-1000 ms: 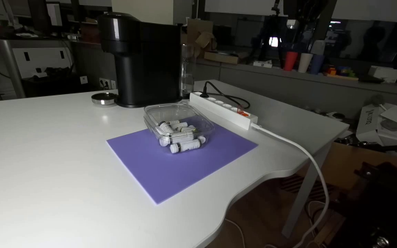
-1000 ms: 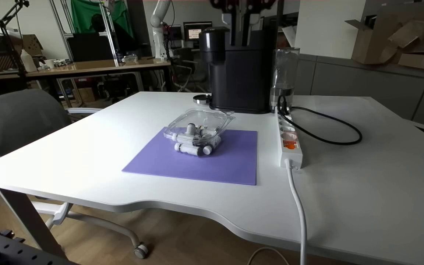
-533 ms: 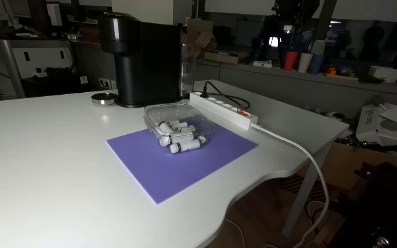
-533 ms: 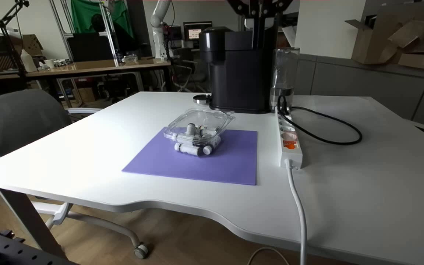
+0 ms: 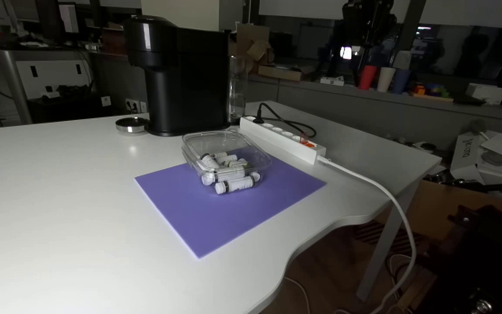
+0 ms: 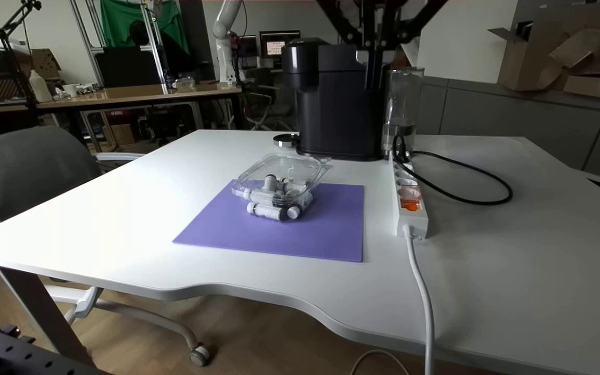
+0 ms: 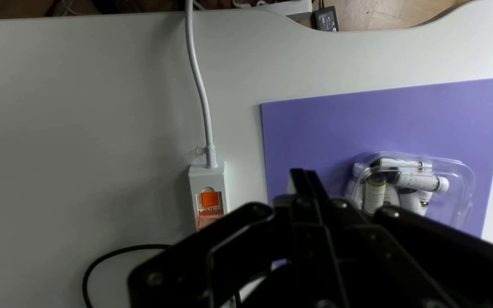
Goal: Turn on the switch of the extension cord
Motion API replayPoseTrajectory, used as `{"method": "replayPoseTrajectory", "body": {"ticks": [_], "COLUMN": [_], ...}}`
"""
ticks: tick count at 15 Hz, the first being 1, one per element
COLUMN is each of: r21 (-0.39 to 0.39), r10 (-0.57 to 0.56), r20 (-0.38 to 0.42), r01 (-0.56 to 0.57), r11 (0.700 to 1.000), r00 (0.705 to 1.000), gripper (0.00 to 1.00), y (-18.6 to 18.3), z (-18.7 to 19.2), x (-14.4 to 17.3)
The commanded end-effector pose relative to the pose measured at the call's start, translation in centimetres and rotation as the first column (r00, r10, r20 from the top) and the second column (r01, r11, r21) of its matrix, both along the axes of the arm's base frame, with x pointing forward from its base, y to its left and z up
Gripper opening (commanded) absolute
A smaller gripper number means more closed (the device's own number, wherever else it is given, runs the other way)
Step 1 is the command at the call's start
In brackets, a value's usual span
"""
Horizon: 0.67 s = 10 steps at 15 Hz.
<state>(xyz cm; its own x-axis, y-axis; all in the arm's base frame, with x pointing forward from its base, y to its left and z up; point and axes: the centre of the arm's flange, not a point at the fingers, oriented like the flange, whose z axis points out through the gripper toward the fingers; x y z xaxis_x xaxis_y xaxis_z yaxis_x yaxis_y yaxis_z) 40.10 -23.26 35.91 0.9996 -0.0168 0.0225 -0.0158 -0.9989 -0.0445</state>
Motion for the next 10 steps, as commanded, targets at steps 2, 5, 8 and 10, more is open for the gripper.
{"method": "replayPoseTrajectory", "body": {"ticks": [2,5,8,10], "r21": [-0.032,-0.087,-0.102,-0.097], "r10": [-0.018,0.000,0.051,0.077], "r20": [0.023,0.032,-0.007,-0.018], "r01": [0.019,0.003,-0.052,-0.079], "r11": [0.999,0.996,0.993,0.992], "r00": [1.000,0.999,0.999,0.997], "gripper": [0.00,0.00,0.00,0.00], "y": [-4.3,-6.3,-7.9,-8.0], "z": [-2.8,-4.5,-6.2,-7.2], "x": [4.0,6.3,8.4,9.9]}}
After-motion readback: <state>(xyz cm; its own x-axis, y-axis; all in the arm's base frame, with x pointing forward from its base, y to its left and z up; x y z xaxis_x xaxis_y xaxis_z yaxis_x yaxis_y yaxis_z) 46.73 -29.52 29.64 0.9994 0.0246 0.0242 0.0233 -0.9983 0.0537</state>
